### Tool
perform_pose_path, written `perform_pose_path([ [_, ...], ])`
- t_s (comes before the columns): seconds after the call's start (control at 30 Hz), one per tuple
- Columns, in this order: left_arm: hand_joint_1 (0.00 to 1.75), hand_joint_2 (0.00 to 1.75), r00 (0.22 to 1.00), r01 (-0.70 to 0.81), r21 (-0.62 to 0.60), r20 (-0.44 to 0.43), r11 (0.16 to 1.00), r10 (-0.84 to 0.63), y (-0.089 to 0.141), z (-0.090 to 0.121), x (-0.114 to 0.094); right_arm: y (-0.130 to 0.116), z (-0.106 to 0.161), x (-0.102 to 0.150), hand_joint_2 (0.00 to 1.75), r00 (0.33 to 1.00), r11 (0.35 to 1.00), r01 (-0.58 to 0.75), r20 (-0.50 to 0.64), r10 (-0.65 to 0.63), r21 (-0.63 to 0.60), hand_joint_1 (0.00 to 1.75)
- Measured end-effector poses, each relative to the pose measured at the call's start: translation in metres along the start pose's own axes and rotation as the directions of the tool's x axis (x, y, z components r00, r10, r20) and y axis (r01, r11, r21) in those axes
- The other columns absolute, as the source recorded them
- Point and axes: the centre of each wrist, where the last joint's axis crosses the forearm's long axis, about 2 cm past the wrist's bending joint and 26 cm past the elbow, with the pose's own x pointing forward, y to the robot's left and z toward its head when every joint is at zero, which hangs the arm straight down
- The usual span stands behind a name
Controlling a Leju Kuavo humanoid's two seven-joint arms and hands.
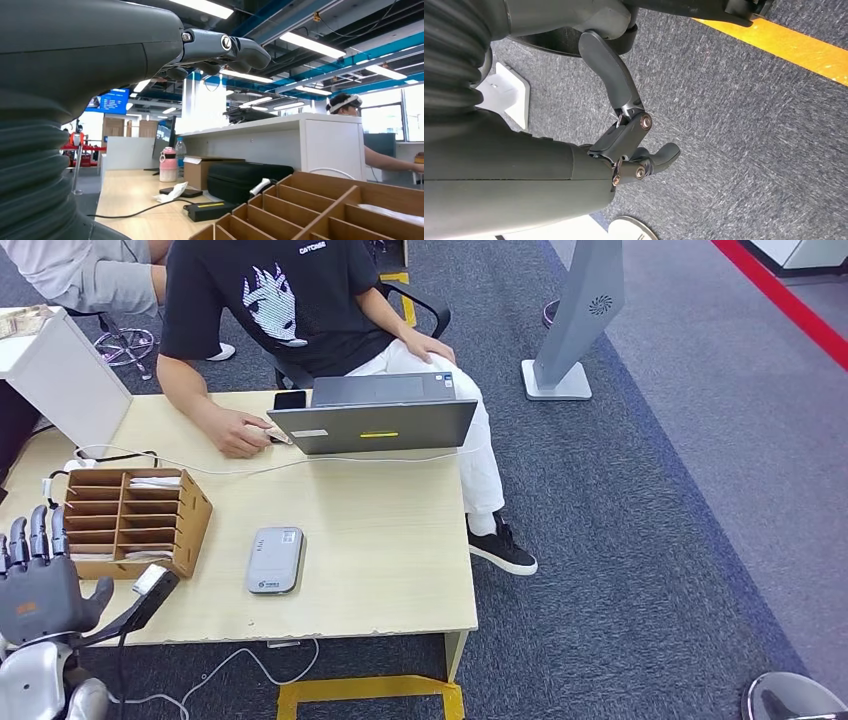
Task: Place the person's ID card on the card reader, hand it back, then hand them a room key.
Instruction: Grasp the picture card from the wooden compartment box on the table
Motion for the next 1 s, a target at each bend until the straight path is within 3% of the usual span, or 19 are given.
perform_pose_path([
  [1.0, 0.0, 1.75, 0.994, -0.1, -0.172, -0.053, 0.98, 0.092, -0.044, 0.006, 0.017, -0.002, -0.001, 0.001, 1.75, 1.0, 1.0, 0.001, 0.01, -0.001, -0.005, 0.0],
])
